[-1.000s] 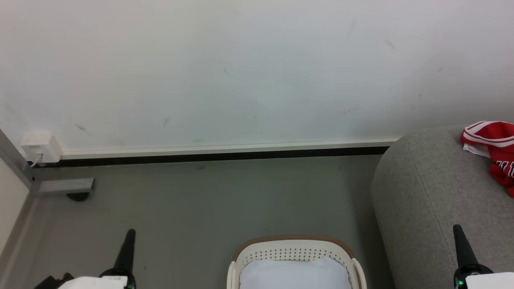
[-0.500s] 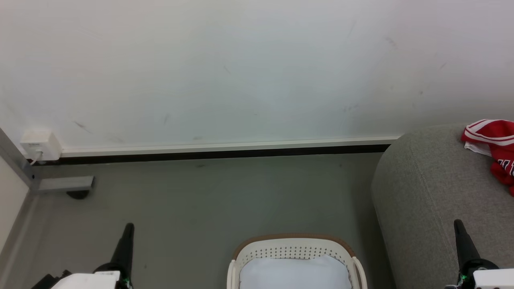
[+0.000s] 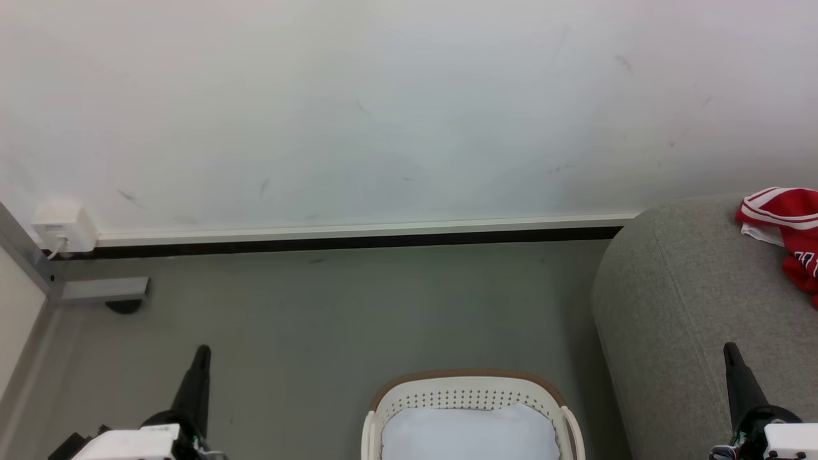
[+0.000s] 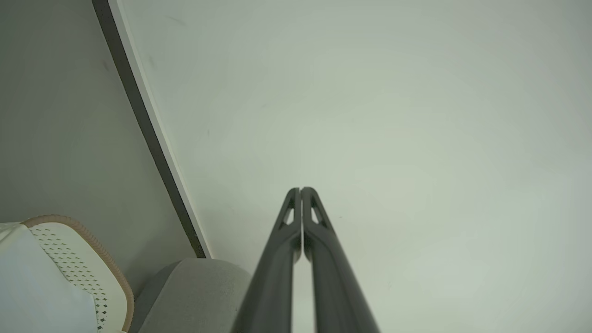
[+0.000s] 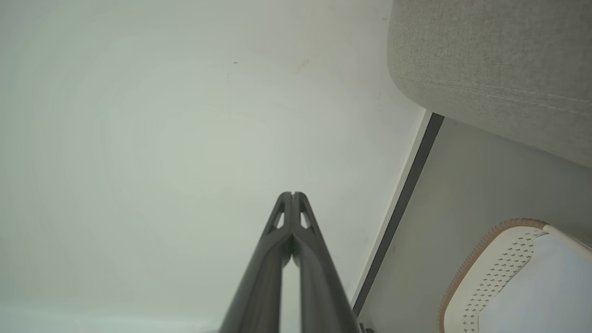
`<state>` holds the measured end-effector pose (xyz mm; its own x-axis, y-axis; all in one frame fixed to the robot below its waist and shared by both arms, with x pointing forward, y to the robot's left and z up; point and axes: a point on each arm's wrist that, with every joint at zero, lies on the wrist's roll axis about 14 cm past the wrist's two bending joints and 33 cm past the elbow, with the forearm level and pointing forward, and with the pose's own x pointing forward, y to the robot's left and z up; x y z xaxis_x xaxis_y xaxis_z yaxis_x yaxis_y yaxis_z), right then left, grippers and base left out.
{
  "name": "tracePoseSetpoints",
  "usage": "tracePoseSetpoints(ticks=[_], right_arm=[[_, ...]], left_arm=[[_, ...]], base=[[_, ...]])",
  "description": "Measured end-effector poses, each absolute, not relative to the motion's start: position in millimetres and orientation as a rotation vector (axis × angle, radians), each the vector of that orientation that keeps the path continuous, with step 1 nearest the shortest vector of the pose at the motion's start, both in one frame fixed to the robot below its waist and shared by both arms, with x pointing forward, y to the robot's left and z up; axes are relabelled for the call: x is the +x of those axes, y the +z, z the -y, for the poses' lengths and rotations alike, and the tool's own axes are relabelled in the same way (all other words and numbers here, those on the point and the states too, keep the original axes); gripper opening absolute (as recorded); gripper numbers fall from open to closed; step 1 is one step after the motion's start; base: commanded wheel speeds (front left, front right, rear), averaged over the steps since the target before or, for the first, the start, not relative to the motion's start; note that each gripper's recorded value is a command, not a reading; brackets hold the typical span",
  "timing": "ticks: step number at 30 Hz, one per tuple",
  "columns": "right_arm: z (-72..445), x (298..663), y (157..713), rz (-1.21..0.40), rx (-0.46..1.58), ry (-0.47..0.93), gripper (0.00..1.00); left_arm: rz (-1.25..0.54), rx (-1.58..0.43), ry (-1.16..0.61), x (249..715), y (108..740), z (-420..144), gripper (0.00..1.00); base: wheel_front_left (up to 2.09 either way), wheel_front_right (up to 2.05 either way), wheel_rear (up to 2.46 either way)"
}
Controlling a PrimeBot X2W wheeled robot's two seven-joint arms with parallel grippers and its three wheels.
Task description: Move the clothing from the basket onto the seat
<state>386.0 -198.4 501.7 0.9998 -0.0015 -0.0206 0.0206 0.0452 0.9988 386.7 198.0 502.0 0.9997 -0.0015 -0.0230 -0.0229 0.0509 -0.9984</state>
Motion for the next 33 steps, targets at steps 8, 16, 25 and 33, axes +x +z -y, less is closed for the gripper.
tracePoseSetpoints(ticks=[8, 16, 25, 33], right_arm=[[198.7, 389.4, 506.2, -0.005, 1.574, -0.003, 0.00], [198.9, 389.5, 506.5, -0.003, 1.578, -0.002, 0.00], [198.9, 389.5, 506.5, -0.003, 1.578, -0.002, 0.00], [198.9, 389.5, 506.6, -0.003, 1.578, -0.002, 0.00]], left_arm=[[-0.007, -1.570, 0.005, 389.3, 505.9, -199.0, 0.00], [-0.005, -1.571, 0.004, 389.4, 506.3, -199.1, 0.00], [-0.005, -1.571, 0.004, 389.4, 506.5, -199.1, 0.00], [-0.005, -1.571, 0.004, 389.4, 506.5, -199.2, 0.00]], base=[[0.00, 0.00, 0.00], [0.00, 0.00, 0.00], [0.00, 0.00, 0.00], [0.00, 0.00, 0.00]])
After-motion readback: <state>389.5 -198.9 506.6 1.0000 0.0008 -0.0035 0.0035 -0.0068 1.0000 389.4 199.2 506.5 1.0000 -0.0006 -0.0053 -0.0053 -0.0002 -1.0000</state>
